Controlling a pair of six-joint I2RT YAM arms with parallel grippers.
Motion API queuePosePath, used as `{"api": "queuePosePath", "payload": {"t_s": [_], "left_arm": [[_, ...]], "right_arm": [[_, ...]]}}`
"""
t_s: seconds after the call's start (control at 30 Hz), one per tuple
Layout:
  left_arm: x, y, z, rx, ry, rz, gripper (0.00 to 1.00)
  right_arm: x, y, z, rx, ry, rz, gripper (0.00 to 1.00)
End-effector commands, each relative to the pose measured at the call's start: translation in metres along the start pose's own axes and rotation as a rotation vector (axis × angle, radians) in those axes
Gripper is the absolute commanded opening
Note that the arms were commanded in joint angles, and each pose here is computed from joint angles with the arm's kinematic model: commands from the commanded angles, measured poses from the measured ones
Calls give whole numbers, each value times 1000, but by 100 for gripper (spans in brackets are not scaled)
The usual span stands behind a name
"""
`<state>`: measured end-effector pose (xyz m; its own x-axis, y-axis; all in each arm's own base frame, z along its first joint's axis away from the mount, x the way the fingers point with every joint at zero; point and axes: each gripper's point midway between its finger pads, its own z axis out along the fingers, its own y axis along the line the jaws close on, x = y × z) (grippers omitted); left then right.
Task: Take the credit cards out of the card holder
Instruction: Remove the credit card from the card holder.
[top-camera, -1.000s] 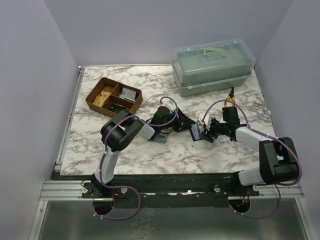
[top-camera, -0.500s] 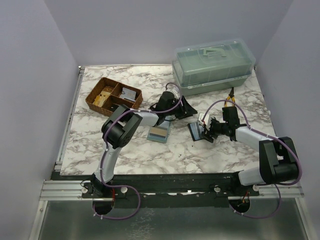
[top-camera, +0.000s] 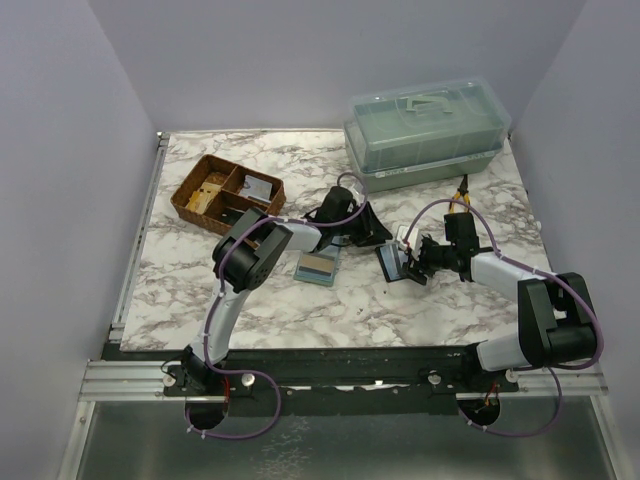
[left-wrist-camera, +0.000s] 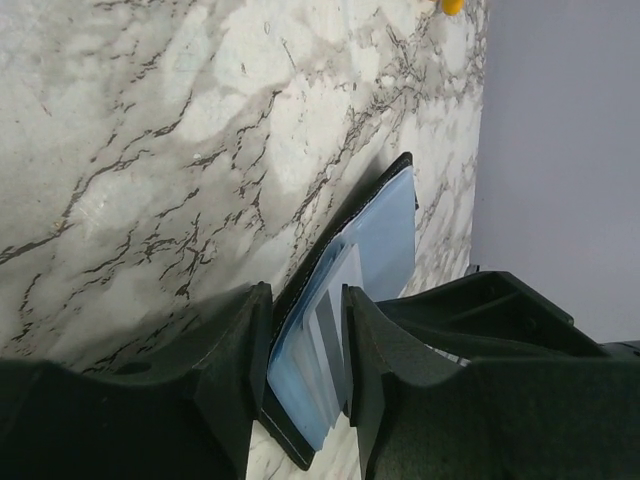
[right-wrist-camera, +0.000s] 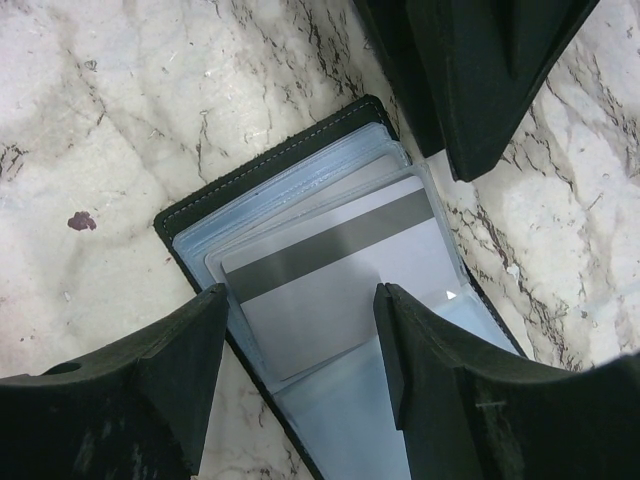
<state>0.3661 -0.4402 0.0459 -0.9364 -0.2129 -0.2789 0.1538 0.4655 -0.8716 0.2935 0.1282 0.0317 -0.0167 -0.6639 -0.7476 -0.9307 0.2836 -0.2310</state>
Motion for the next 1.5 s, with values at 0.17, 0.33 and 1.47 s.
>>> {"api": "queuePosePath", "payload": {"t_s": [0.17,0.33,1.47], "left_arm": [[15,-6,3,33,76,16,34],[18,-13,1,52,84,17,32],[29,-29,7,114,127,33,28]], "right_arm": [[5,-12,0,33,31,-14,64],[5,-12,0,32,32,-15,64],[5,-12,0,31,31,-13,64]]}}
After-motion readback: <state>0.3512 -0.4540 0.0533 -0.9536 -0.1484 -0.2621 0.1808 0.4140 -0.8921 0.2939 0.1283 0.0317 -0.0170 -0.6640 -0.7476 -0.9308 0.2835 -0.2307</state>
